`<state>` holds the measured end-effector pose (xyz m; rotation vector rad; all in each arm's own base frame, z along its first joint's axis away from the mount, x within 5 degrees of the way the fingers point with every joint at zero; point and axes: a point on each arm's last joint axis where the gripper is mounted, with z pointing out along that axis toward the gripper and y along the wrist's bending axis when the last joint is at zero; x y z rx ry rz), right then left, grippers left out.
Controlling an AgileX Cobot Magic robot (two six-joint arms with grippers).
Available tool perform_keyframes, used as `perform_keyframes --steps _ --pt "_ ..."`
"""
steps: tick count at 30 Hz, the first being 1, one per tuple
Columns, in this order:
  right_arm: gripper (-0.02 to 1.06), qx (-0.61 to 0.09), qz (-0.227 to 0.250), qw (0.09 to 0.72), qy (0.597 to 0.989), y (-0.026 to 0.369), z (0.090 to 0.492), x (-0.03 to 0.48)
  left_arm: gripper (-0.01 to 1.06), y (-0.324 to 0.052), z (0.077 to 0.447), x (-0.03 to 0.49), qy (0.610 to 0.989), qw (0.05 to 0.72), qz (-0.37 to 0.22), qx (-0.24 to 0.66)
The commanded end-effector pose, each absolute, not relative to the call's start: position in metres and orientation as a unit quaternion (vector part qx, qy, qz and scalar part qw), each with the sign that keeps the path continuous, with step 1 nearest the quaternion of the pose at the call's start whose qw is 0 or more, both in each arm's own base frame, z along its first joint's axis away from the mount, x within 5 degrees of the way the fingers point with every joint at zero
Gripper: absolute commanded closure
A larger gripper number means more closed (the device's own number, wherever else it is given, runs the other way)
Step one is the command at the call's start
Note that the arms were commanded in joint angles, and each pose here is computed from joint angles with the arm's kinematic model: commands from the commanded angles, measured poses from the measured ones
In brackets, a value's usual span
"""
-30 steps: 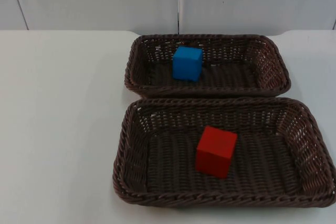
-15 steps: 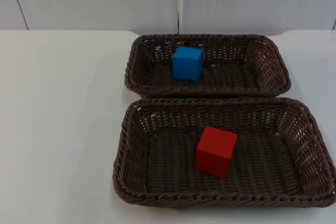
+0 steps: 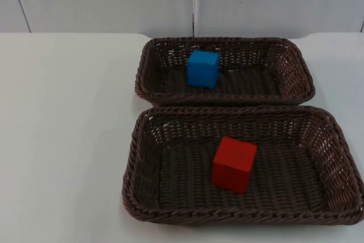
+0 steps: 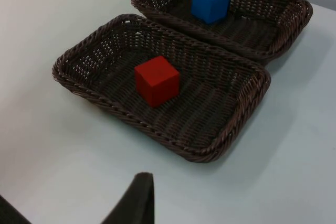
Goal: Pick up one cube with the left hand and place it into the upper basket. Pick up one cube with the right hand and place it into the lower basket.
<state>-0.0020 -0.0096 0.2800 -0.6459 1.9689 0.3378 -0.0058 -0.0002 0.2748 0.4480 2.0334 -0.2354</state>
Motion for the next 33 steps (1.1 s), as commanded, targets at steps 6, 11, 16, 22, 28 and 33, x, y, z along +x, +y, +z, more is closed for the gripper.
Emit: perform_keyframes --steps 6,11,16,22,28,33 --pt "-0.01 -0.268 0.143 0.501 0.81 -0.0093 0.2798 -0.002 0.0 -0.0004 0.2745 -0.0053 0.839 0.504 -0.1 0.182" --pt "-0.01 -0.268 0.143 0.501 0.81 -0.0093 0.2798 -0.002 0.0 -0.0007 0.2745 -0.0052 0.843 0.506 -0.087 0.16" --pt "-0.01 -0.268 0.143 0.501 0.81 -0.0093 0.2798 -0.002 0.0 -0.0011 0.2745 -0.0052 0.849 0.509 -0.066 0.126" --pt "-0.01 -0.268 0.143 0.501 0.81 -0.0093 0.2798 -0.002 0.0 -0.0015 0.2745 -0.0051 0.853 0.511 -0.048 0.096" --pt "-0.01 -0.268 0.143 0.501 0.81 -0.0093 0.2798 -0.002 0.0 -0.0018 0.2745 -0.005 0.855 0.512 -0.034 0.072" --pt "-0.01 -0.268 0.143 0.501 0.81 -0.0093 0.2798 -0.002 0.0 -0.0021 0.2745 -0.0049 0.857 0.513 -0.019 0.048"
